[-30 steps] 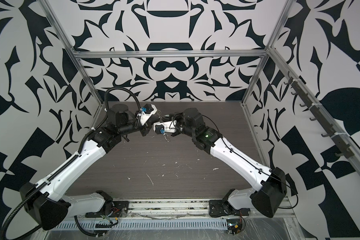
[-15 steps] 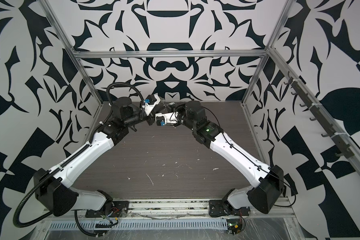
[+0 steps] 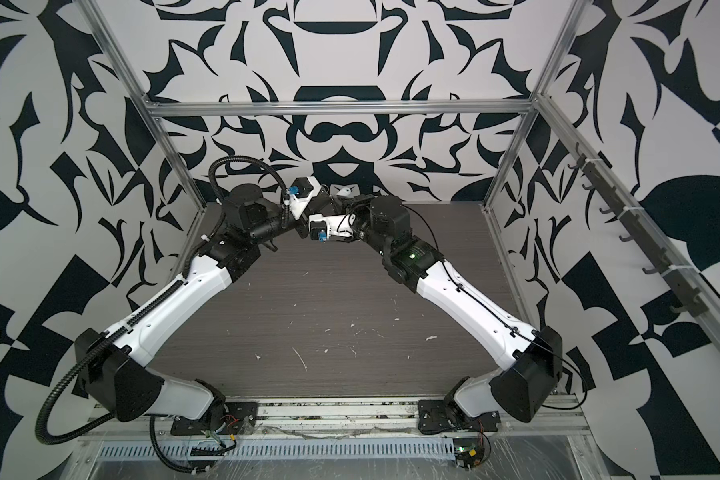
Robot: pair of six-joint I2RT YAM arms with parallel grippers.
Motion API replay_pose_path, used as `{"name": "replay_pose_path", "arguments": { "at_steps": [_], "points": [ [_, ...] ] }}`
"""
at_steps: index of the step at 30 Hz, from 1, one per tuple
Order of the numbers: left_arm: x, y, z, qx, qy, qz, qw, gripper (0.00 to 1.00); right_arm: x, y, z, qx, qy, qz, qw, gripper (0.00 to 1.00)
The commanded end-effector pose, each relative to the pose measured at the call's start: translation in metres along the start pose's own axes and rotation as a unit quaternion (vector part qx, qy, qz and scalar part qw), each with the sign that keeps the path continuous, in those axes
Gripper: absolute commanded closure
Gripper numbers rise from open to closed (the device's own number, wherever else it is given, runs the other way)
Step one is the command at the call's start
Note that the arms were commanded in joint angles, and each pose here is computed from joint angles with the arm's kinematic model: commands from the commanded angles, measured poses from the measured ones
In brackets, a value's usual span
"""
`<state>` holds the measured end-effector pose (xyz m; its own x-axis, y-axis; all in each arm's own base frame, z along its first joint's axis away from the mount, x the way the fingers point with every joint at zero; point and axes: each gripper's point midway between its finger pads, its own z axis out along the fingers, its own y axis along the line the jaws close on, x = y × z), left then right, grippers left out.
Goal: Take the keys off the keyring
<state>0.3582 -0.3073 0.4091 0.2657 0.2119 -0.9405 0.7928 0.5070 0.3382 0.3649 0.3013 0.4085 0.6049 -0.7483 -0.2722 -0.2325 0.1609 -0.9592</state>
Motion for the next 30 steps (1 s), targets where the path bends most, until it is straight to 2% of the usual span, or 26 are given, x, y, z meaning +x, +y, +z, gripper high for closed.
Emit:
{"name": "replay_pose_path", "arguments": {
  "at_steps": [1,4,9,16,25,30],
  "points": [
    [-0.066,-0.005,-0.009,0.026,-0.104,0.030,0.994,1.00,-0.011,-0.001,0.004,-0.006,-0.026,0.011,1.000,0.78],
    [-0.068,-0.004,-0.008,0.026,-0.108,0.032,0.993,1.00,-0.012,-0.004,0.002,-0.002,-0.027,0.013,1.000,0.75],
    [-0.069,-0.002,-0.009,0.025,-0.112,0.030,0.993,1.00,-0.016,-0.014,-0.009,0.006,-0.034,0.038,0.999,0.60],
    [-0.068,-0.002,-0.010,0.028,-0.112,0.025,0.993,1.00,-0.019,-0.025,-0.027,0.017,-0.042,0.089,0.995,0.46],
    [-0.065,-0.005,-0.013,0.035,-0.113,0.023,0.993,1.00,-0.020,-0.034,-0.054,0.019,-0.075,0.177,0.981,0.41],
    [-0.062,-0.006,-0.015,0.038,-0.111,0.019,0.993,1.00,-0.014,-0.035,-0.063,0.021,-0.075,0.202,0.976,0.40]
  ]
}}
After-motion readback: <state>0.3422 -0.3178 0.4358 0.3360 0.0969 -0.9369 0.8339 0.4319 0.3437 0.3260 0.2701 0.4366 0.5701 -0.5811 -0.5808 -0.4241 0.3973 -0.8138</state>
